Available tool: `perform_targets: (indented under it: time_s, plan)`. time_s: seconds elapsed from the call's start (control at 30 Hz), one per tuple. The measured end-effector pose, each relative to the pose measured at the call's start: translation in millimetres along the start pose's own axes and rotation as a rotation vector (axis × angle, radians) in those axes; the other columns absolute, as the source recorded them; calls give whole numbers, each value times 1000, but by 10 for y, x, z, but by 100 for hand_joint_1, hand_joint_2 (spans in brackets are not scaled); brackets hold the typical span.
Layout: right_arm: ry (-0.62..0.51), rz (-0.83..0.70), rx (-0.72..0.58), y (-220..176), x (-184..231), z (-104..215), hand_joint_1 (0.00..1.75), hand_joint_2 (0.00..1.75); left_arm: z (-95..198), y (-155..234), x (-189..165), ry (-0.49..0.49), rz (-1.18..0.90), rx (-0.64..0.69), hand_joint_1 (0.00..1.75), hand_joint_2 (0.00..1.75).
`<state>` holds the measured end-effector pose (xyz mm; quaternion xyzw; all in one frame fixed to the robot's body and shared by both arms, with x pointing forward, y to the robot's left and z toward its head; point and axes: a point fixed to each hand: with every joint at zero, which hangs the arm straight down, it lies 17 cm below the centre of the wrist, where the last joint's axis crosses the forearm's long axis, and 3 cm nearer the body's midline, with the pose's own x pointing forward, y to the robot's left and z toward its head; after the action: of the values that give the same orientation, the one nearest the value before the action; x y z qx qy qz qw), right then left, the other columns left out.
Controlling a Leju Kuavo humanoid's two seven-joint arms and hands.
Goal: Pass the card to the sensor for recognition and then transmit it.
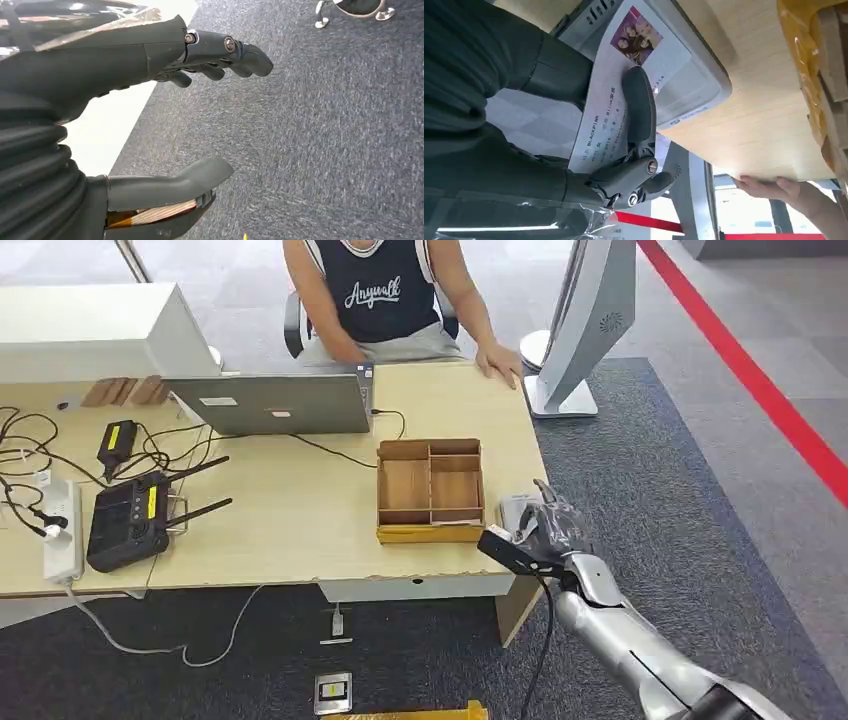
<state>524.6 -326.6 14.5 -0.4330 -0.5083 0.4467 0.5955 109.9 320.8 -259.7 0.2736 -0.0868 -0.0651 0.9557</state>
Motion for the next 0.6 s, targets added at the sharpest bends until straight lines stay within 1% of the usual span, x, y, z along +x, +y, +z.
perform_targets:
  time_s: [0.6]
  plan:
    - [23, 2, 15, 60, -62, 9, 175, 175, -10, 18, -3, 0, -2, 2, 0, 175]
